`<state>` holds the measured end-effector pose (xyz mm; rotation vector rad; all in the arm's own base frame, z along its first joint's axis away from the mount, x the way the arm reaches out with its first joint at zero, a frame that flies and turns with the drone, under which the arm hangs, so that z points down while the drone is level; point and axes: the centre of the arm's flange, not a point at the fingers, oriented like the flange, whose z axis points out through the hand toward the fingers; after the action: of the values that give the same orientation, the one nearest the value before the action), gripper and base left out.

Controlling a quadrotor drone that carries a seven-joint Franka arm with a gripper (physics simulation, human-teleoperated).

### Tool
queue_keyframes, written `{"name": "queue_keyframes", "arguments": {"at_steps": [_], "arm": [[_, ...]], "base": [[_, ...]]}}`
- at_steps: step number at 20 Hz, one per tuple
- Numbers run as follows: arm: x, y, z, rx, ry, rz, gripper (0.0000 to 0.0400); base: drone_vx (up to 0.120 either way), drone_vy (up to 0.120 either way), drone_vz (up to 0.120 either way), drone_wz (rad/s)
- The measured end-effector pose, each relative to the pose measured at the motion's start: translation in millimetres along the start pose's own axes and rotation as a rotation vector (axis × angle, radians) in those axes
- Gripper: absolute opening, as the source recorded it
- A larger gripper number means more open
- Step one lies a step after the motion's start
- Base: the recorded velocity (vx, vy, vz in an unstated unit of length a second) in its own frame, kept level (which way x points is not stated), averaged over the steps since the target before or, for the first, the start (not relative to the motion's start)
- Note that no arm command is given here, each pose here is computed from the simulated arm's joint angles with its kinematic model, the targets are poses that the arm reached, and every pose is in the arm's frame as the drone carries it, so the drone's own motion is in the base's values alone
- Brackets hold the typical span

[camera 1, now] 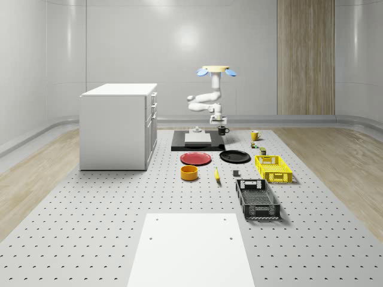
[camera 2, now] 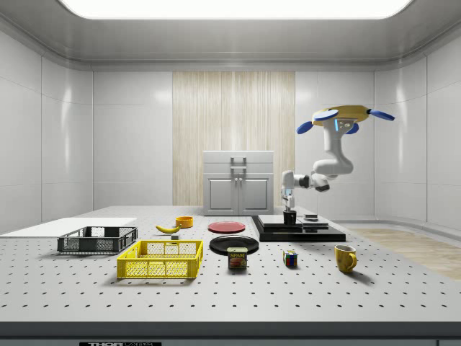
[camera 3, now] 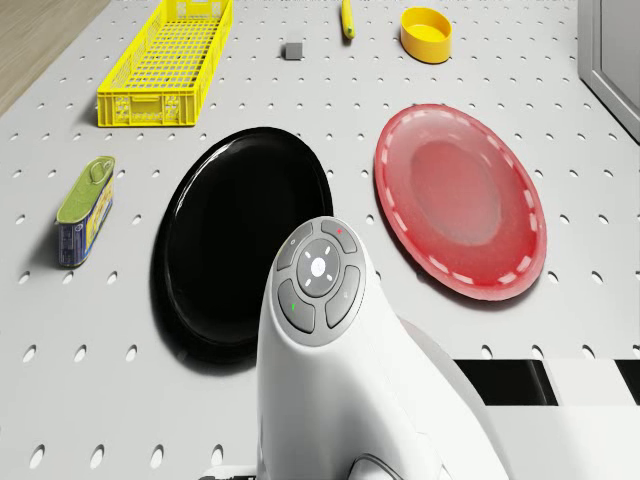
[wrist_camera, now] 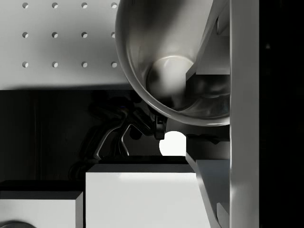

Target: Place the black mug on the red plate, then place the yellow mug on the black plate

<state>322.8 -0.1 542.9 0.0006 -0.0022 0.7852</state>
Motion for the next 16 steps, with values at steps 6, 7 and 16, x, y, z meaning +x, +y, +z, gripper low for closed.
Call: {"name": "queue_keyframes", "arguments": {"at_steps": [6,7,16], "arm": [[0.0,0.0,-0.1,0.0,0.0,0.0,0.011],[0.0,0.0,-0.1,0.0,0.0,0.0,0.011],[0.0,0.0,-0.1,0.0,0.0,0.0,0.011]], "base": [[0.12,-0.12,0.0,0.0],[0.12,-0.12,0.0,0.0],[0.12,-0.12,0.0,0.0]]}}
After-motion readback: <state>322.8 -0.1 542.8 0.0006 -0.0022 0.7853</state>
